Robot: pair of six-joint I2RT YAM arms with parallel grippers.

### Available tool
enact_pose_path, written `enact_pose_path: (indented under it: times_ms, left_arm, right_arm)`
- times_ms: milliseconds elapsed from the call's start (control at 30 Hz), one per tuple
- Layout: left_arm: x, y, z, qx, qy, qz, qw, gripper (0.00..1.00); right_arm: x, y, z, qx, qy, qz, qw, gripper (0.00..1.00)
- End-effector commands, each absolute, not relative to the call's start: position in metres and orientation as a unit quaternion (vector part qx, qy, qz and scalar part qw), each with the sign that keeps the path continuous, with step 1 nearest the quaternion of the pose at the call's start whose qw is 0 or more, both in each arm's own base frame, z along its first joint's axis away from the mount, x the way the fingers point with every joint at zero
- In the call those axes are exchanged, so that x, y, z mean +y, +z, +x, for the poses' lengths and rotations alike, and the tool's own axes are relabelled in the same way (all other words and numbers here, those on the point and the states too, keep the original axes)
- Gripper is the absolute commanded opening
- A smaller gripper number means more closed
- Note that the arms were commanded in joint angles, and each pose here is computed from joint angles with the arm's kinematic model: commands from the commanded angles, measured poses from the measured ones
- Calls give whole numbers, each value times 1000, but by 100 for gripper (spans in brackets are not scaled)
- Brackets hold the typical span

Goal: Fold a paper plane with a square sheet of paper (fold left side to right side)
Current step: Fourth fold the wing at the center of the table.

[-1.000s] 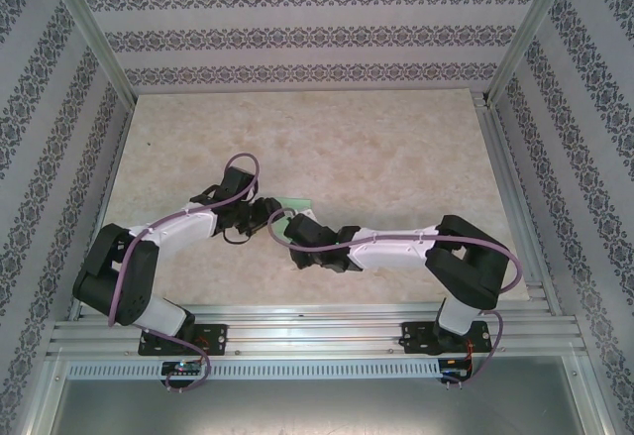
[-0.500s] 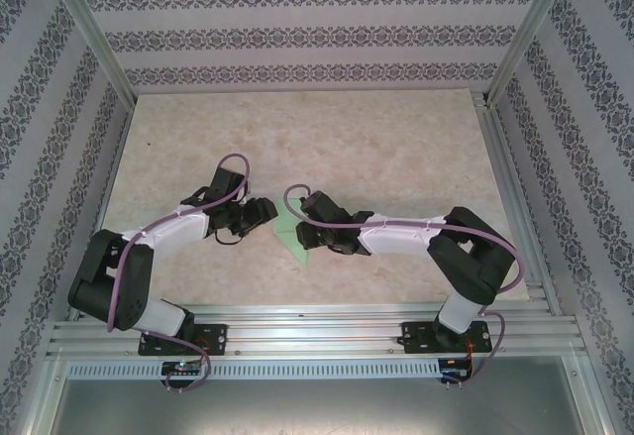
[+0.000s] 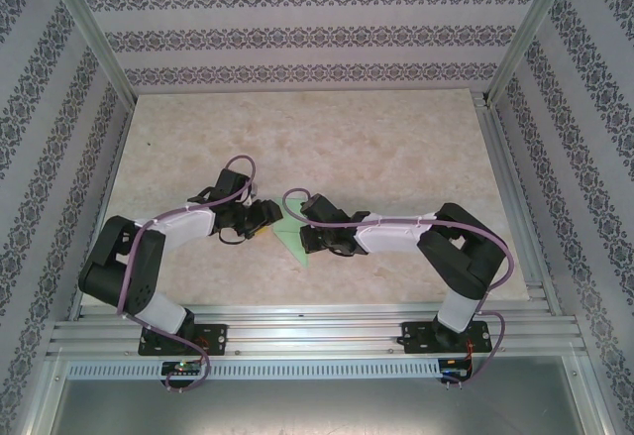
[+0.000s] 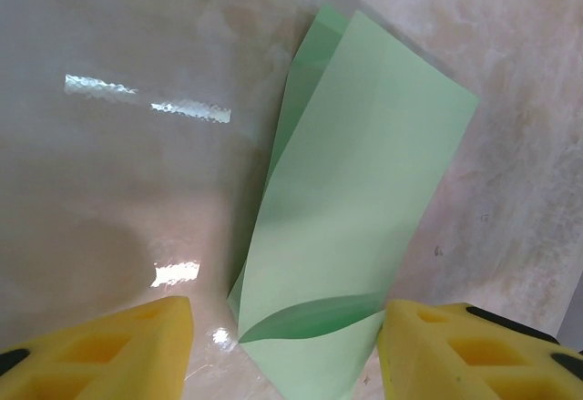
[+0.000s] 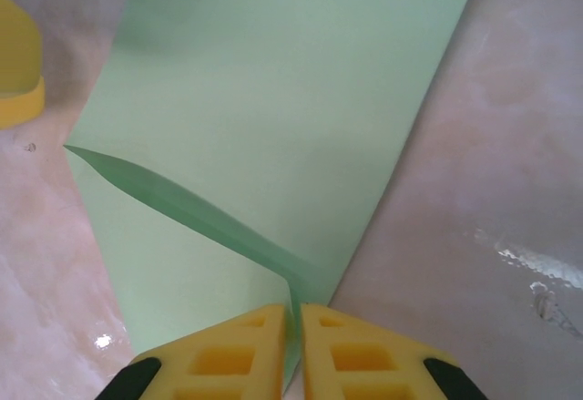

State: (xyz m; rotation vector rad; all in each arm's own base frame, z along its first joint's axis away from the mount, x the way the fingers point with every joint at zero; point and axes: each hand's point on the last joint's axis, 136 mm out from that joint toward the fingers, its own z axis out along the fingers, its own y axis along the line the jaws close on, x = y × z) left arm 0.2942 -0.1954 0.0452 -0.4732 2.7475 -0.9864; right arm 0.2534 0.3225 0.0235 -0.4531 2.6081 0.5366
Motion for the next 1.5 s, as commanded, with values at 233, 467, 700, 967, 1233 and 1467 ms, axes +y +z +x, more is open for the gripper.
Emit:
enact_pose_path:
  times_ms: [233,467,700,967,1233,1467]
  left_arm:
    - [-209,41,302,920,-354,-140,90,46]
    - [-218,39,306,918,-363,-136,83,33]
    - [-224,47,308,917,-368,-129,87,17]
    - [-218,52,303,925,-346,-122,93,23]
    - [-211,52,299,933,-326,-117,94,28]
    - [-219,56,301,926,-348,-115,92,22]
  right_arm:
    - [321,17,259,946,179,-167,214,12]
    - [321,16,258,946,180,-168,212,11]
    - [321,23,260,944,177,-172,219,12]
    - [320,24,262,945,173,-174,219,13]
    - [320,20,261,946,170,-174,214,13]
    - [322,20,262,945,175,-173,214,13]
